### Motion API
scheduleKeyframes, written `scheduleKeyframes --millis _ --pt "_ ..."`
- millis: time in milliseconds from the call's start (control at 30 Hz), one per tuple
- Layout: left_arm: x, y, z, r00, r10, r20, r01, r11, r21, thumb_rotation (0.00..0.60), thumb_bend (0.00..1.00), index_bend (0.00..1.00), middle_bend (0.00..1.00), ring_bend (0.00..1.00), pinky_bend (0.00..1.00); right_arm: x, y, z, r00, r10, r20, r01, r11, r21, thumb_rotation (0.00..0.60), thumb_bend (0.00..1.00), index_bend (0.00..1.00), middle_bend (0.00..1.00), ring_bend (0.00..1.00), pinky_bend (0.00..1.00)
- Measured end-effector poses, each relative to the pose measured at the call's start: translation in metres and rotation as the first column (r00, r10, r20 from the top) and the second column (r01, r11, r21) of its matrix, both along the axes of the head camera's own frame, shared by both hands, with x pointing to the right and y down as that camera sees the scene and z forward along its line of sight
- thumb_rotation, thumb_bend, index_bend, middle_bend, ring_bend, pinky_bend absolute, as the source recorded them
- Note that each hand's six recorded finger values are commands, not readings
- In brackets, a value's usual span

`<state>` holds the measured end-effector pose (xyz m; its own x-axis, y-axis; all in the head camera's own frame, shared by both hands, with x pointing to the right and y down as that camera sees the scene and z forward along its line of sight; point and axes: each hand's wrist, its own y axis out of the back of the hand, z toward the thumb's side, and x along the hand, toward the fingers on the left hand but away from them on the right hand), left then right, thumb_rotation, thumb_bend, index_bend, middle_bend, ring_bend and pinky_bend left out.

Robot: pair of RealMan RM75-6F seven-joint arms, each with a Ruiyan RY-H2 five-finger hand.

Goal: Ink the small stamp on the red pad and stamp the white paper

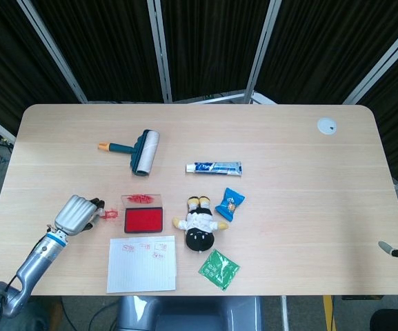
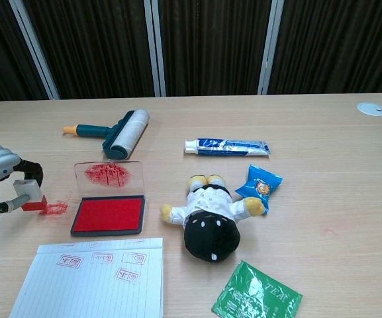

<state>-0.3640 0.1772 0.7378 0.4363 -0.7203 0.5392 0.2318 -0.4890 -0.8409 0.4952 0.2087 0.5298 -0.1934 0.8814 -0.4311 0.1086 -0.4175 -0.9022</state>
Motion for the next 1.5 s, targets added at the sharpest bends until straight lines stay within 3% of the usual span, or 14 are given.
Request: scheduleKeyframes --millis 267,733,1267,1500 --pt "0.007 0.002 0.008 0.999 0.031 0.015 -0.031 1.0 0.0 0.6 0.46 0.58 0.52 0.96 0.99 -0.001 0.0 0.001 1.0 -0.003 -0.002 0.003 1.0 -0.003 0.6 0.0 0.0 0.0 0.0 0.0" --pt "0.008 0.005 0.012 0.998 0.049 0.03 -0.049 0.999 0.002 0.6 0.27 0.5 0.49 0.96 0.99 0.0 0.0 0.002 1.0 -0.002 -0.007 0.002 1.0 -0.006 0.6 0.0 0.0 0.0 0.0 0.0" --pt "0.008 0.003 0.01 0.999 0.045 0.027 -0.045 0.999 0.015 0.6 0.27 0.45 0.44 0.95 0.99 0.0 0.0 0.003 1.0 -0.001 -0.007 0.001 1.0 -0.009 0.6 0.0 0.0 0.0 0.0 0.0" --pt "0.006 0.003 0.008 0.999 0.041 0.028 -0.042 0.999 0.018 0.6 0.18 0.39 0.4 0.94 0.99 0.0 0.0 0.003 1.0 -0.001 -0.008 0.001 1.0 -0.008 0.6 0.0 0.0 0.0 0.0 0.0"
